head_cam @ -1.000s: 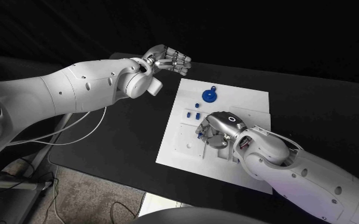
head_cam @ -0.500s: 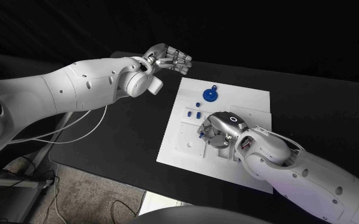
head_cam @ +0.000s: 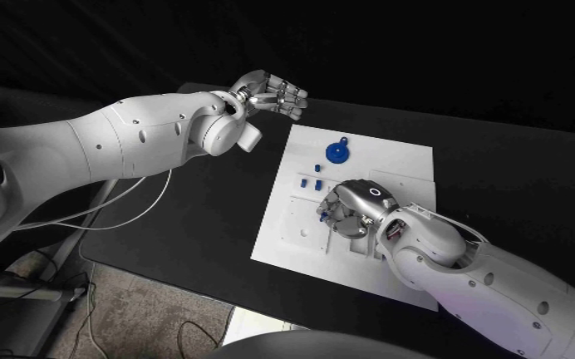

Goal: Assemble the parts on the task board

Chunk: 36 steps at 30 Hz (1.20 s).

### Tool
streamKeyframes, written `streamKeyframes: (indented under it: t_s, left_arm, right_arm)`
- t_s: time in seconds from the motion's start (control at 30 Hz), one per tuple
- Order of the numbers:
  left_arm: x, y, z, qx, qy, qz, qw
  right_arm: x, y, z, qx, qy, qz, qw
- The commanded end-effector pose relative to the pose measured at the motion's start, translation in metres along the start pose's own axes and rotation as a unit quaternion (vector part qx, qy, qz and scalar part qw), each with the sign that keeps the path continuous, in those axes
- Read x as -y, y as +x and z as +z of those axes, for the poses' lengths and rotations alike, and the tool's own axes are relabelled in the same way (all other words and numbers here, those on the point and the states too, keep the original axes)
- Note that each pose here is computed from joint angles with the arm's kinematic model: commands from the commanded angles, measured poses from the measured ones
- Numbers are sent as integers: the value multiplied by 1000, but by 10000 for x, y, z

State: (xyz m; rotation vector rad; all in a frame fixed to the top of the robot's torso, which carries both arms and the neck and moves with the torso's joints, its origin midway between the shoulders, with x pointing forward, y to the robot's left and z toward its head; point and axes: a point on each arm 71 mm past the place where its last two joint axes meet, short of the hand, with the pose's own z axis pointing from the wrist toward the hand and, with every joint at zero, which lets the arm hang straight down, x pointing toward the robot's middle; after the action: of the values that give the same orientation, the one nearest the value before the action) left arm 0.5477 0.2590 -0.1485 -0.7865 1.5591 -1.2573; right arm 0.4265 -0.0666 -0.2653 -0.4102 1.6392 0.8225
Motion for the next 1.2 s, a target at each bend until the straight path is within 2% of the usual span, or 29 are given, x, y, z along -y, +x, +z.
streamKeyframes:
  t_s: [0.03, 0.4, 0.67, 0.93, 1.2]
  left_arm:
    - [18, 16, 3, -8, 5, -4, 1000]
    - [17, 19, 4, -10, 4, -5, 1000]
    - [14, 15, 5, -11, 3, -5, 1000]
    - [10, 14, 4, -12, 1, -5, 1000]
    - [2, 11, 1, -16, -3, -6, 1000]
  right_arm:
    - [2, 6, 0, -3, 2, -7, 1000]
    - [-41, 107, 1, -37, -5, -19, 999]
    - [-67, 145, 1, -49, -7, -24, 998]
    - [-68, 161, -1, -51, -7, -25, 998]
    - [-46, 147, -4, -35, -5, -3, 999]
